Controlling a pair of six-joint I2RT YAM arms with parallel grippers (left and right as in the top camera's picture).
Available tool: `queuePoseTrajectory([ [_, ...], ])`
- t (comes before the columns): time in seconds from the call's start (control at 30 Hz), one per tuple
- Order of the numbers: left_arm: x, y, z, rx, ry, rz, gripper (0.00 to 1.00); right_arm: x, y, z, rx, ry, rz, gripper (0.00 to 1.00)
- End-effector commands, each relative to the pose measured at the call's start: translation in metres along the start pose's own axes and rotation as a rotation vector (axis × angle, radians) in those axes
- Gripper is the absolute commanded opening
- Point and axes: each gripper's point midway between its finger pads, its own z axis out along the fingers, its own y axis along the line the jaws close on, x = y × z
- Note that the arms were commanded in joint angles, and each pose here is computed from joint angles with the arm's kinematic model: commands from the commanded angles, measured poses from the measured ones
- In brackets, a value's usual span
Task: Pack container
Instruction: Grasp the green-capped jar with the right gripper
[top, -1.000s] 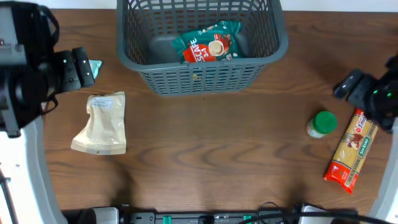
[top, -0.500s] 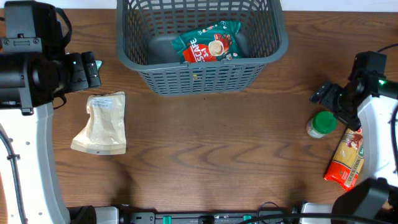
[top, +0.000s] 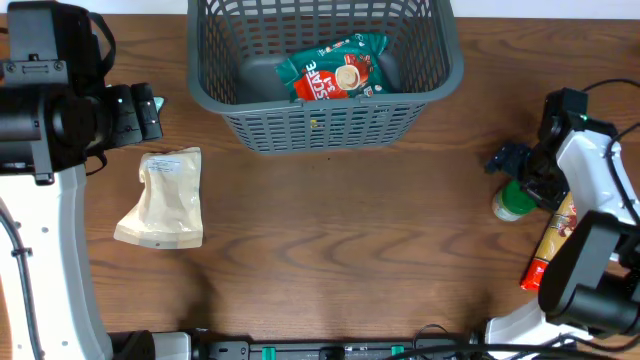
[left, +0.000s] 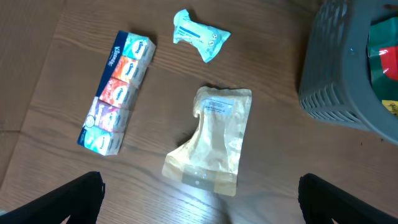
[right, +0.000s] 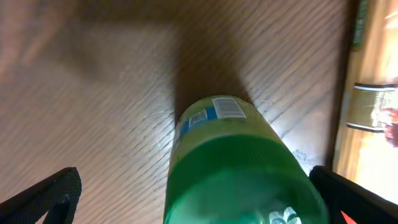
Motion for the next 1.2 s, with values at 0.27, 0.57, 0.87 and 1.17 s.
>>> queuePoseTrajectory([
  [0.27,0.0,0.003,-0.002,-0.006,-0.007,-0.003,0.99,0.001,-0.005,0.019,0.037,0.027,0.018,0.99],
  [0.57,0.0,0.003,-0.002,-0.006,-0.007,-0.002,0.99,0.014,-0.01,0.038,0.047,0.047,0.039,0.99],
  [0.87,0.0,0.003,-0.002,-0.006,-0.007,-0.003,0.99,0.025,-0.014,0.05,0.055,0.063,0.037,0.95],
  [1.17,0.0,0.003,-0.002,-0.006,-0.007,-0.003,0.99,0.024,-0.014,0.05,0.053,0.06,0.038,0.65],
])
